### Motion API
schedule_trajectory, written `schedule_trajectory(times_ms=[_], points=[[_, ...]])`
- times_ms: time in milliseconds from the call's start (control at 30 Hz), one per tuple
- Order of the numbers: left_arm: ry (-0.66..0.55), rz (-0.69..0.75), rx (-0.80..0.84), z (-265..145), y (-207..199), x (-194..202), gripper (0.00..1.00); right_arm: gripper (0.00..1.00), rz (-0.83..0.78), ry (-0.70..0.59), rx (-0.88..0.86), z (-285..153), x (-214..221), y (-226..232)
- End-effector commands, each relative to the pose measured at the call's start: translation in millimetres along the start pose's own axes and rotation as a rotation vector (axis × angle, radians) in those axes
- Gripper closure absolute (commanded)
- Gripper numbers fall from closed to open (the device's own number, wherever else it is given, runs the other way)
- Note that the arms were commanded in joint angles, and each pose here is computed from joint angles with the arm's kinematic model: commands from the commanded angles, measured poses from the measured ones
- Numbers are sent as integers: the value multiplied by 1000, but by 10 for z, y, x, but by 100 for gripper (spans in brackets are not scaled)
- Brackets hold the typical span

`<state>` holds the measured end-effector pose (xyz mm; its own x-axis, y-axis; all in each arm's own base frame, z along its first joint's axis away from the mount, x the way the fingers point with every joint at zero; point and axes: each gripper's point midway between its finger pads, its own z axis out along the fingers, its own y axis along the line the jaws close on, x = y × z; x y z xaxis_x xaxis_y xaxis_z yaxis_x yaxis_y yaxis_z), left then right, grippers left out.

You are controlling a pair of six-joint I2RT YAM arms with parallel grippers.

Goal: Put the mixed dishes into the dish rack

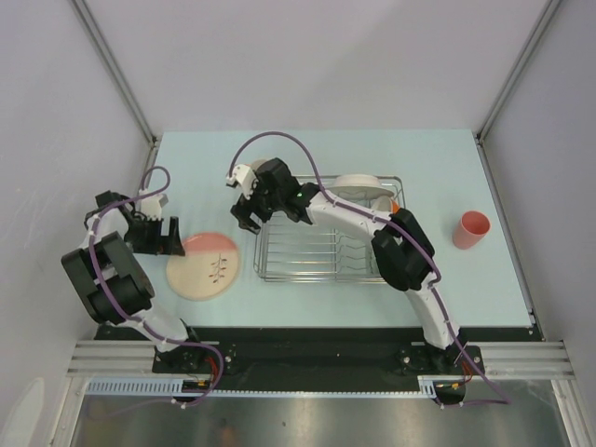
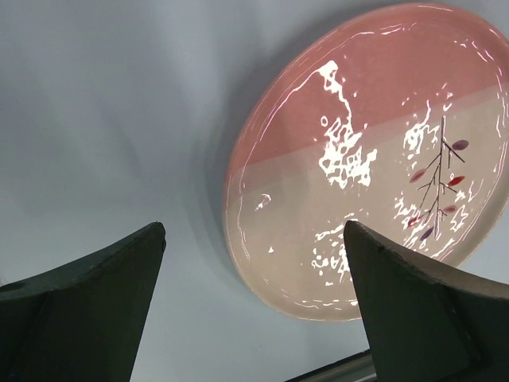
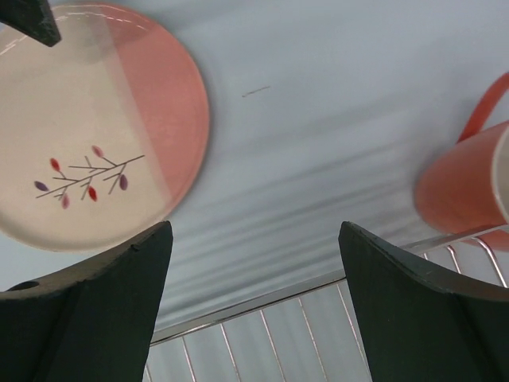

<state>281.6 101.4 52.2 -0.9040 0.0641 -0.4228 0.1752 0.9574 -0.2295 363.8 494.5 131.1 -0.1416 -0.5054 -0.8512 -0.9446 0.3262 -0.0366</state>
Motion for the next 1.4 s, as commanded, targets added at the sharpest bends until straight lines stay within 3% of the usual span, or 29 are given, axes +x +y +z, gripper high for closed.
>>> schedule_trajectory(times_ms=[0, 133, 233, 300, 400, 467, 567, 800, 1033, 1100, 1167, 1200, 1267, 1300, 1367], points=[[-50, 34, 9, -22, 43, -150, 0, 10, 55, 187, 118, -214, 616, -346], [-48, 22, 31, 16, 29, -165, 0, 11, 65, 204, 170, -303, 707, -498], [-44, 16, 46, 57, 28, -158, 0, 10, 80, 163, 189, -356, 488, -515], [-39, 11, 53, 74, 21, -142, 0, 11, 84, 148, 160, -296, 307, -355], [-33, 18, 59, 88, 12, -117, 0, 11, 74, 41, 71, -131, -312, 47], [-32, 23, 61, 93, 2, -100, 0, 11, 85, 28, 21, -18, -385, 279], [-27, 25, 67, 110, -4, -68, 0, 11, 139, 52, -37, 207, -244, 495], [-21, 27, 93, 177, -4, -67, 0, 20, 263, 109, -111, 482, 148, 591], [-37, 50, 128, 217, -12, -132, 2, 22, 343, 157, -130, 634, 407, 581], [-37, 60, 146, 230, -25, -135, 12, 22, 361, 166, -140, 662, 449, 599], [-37, 67, 164, 253, -17, -153, 33, 23, 367, 170, -149, 681, 471, 615], [-32, 63, 172, 259, -23, -148, 50, 23, 372, 164, -151, 678, 446, 609], [-16, 59, 191, 290, -23, -139, 67, 23, 373, 158, -164, 680, 426, 636], [-7, 54, 201, 321, -11, -124, 82, 23, 380, 160, -166, 683, 431, 644], [2, 53, 211, 339, -9, -123, 90, 23, 384, 156, -172, 678, 424, 629]])
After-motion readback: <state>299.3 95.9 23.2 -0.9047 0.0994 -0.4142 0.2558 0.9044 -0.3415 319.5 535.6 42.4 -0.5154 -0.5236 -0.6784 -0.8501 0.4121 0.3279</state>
